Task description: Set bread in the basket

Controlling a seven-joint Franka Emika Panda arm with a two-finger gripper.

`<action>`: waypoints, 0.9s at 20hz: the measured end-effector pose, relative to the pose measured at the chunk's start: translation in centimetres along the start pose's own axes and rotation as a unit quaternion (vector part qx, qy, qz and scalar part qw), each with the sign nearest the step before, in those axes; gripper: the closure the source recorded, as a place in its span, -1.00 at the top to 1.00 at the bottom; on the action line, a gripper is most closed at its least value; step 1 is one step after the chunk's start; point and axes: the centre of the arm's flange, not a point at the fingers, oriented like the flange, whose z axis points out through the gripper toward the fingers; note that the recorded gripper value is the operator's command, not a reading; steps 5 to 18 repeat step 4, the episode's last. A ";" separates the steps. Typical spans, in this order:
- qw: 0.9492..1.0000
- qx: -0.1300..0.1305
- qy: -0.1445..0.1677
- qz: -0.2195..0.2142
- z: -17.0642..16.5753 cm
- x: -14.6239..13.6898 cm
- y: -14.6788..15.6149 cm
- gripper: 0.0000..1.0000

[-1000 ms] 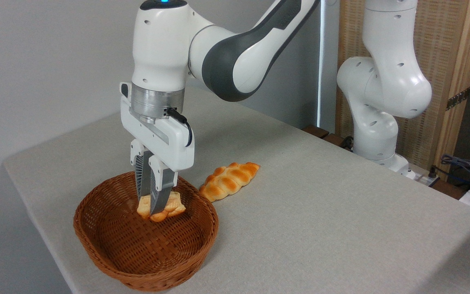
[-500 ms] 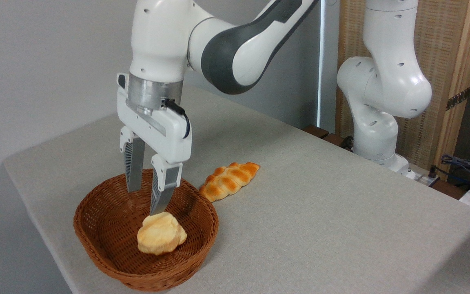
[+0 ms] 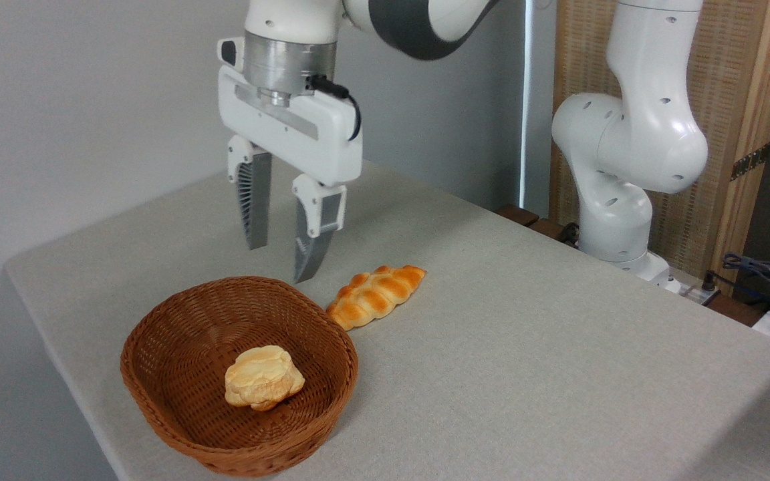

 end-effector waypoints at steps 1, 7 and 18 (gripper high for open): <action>1.000 -0.008 -0.011 0.000 0.0 -0.3 0.2 1.00; 0.999 -0.023 -0.032 -0.001 0.5 -0.8 0.4 1.00; 0.999 -0.023 -0.032 -0.001 0.5 -0.8 0.4 1.00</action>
